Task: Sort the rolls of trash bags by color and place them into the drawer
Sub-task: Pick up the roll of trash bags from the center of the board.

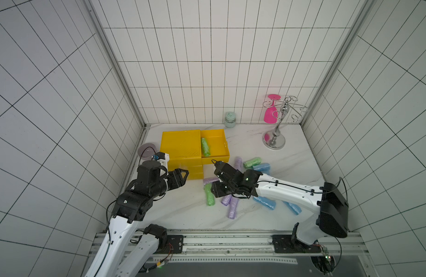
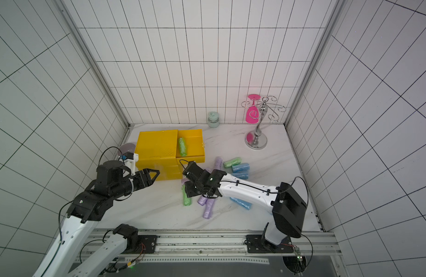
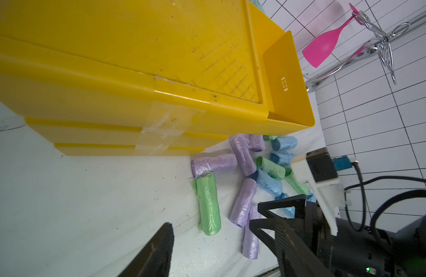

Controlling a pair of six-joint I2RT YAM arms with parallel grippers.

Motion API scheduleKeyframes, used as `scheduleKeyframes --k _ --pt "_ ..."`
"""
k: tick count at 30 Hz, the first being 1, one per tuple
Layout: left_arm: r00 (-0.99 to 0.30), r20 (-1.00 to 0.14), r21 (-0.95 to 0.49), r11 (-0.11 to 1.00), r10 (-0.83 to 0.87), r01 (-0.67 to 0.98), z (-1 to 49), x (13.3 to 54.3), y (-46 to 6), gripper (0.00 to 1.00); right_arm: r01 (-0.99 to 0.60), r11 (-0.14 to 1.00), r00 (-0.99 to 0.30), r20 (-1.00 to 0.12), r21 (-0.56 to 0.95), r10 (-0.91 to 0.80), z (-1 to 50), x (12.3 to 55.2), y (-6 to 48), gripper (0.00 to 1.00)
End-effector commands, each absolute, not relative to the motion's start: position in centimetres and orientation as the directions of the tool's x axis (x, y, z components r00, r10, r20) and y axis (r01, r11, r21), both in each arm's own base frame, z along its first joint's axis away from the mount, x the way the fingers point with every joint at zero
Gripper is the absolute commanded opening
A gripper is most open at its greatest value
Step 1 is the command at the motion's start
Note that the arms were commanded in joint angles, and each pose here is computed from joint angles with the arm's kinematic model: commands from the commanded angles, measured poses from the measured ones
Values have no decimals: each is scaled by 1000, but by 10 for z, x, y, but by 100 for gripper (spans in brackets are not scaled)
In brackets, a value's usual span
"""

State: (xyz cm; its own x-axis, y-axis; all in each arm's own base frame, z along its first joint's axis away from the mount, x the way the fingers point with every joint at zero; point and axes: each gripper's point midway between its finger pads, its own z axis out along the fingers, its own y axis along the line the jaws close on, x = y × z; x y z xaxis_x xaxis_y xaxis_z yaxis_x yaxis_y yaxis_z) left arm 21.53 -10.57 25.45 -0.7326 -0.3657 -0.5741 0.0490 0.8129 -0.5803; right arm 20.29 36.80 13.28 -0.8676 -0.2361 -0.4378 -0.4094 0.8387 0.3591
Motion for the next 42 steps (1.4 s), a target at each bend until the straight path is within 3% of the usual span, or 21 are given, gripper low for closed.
scheduleKeyframes --k 1,21,28,35,42 --pt "-728 -574 -587 808 -374 48 255 214 -106 66 -371 862 -872 -449 346 -195 116 212 378 51" --pt "-736 -532 -647 762 -418 35 244 212 -112 66 -357 886 -899 -365 294 -241 54 219 405 51" --pt "-740 -526 -648 761 -419 31 241 211 -113 66 -354 887 -905 -349 296 -245 44 218 406 43" --pt "-737 -530 -648 761 -419 34 243 213 -113 67 -360 873 -903 -358 330 -237 57 212 404 21" --pt "-722 -566 -624 779 -399 59 258 222 -113 67 -390 830 -893 -386 400 -233 102 198 393 19"
